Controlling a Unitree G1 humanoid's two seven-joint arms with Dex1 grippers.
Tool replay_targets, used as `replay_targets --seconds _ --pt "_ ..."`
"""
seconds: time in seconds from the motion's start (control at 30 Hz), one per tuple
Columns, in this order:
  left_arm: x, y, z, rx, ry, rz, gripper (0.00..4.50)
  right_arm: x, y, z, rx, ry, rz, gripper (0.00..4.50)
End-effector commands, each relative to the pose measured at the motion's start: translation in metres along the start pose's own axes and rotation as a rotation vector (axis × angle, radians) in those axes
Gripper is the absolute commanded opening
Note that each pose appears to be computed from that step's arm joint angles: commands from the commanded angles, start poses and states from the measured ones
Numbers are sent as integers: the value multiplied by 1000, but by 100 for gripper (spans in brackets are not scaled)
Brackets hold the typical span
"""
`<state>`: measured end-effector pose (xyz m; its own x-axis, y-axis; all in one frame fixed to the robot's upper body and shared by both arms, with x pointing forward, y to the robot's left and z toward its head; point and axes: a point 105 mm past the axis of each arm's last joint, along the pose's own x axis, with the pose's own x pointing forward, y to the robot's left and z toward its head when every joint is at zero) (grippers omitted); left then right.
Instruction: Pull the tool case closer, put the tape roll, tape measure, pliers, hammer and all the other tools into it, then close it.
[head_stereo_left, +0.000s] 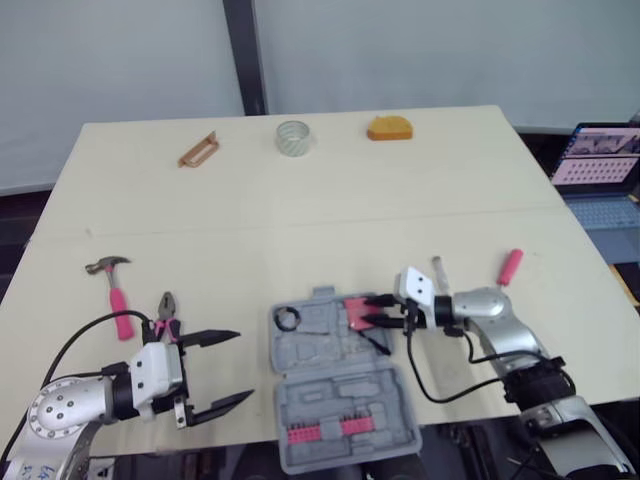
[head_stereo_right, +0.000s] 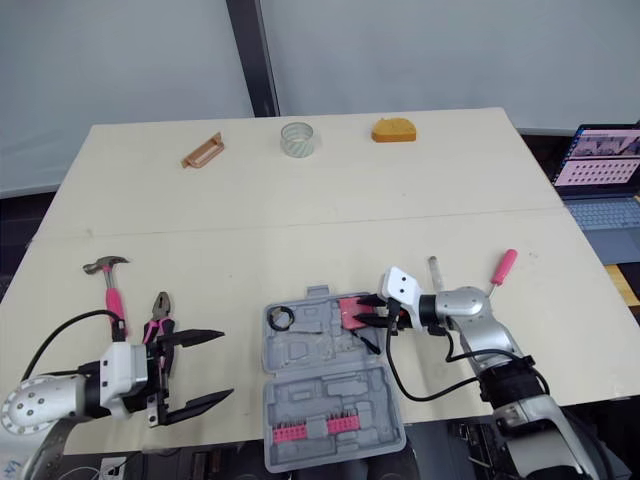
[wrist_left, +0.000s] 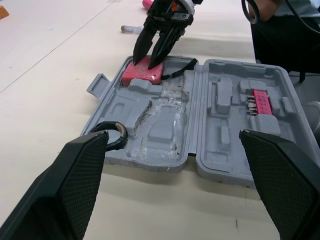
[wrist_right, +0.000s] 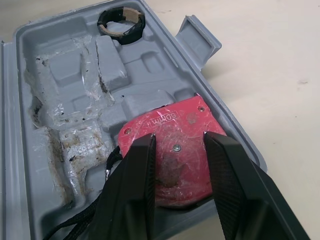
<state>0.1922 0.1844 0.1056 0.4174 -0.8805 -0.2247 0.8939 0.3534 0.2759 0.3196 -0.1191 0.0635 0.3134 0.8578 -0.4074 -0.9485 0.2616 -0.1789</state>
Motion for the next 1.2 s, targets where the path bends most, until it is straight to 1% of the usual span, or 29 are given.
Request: replay_targets --seconds 0.03,0.27,0.33,0.4,0.53,0.63,0.7,0.77,0.83,0.87,0.93,1.0,1.03,1.07,1.1,1.17,1.2 --pt "-2 1 5 18 -10 -1 450 1 9 -26 64 68 3 162" --pt "-1 0 5 16 -13 -5 450 1 11 -30 65 73 -1 162" --pt "0 5 8 -6 -43 33 450 0 7 -24 58 54 -23 162" --pt "0 11 11 -36 -76 70 450 -4 -1 -9 27 5 -63 162" --pt "-1 12 13 -62 -94 76 450 -18 -7 22 -37 -49 -96 162" --pt "-4 14 21 -104 -122 84 450 -39 0 46 -57 -59 -83 162" --pt "-8 15 25 -150 -143 98 450 -54 11 54 -42 -41 -59 162" --pt "-13 15 25 -196 -135 107 450 -69 21 54 6 -9 -50 162" --pt "-17 11 23 -217 -117 107 450 -80 28 48 52 34 -58 162" --pt "-19 8 20 -235 -109 117 450 -87 33 42 90 60 -65 162" --pt "-26 -4 7 -272 -55 120 450 -102 47 26 162 119 -77 162" --pt "-32 -13 -3 -275 -6 139 450 -111 58 15 216 154 -90 213" --pt "-33 -15 -4 -288 -6 149 450 -113 62 11 231 161 -95 239" --pt "-35 -19 -6 -297 -1 157 450 -116 66 7 252 171 -105 294" --pt "-40 -23 -10 -298 10 168 450 -119 72 1 273 180 -115 332" --pt "-48 -30 -17 -285 36 195 450 -125 82 -6 306 193 -125 437" --pt "-51 -31 -18 -277 44 204 450 -127 85 -7 313 194 -125 444"
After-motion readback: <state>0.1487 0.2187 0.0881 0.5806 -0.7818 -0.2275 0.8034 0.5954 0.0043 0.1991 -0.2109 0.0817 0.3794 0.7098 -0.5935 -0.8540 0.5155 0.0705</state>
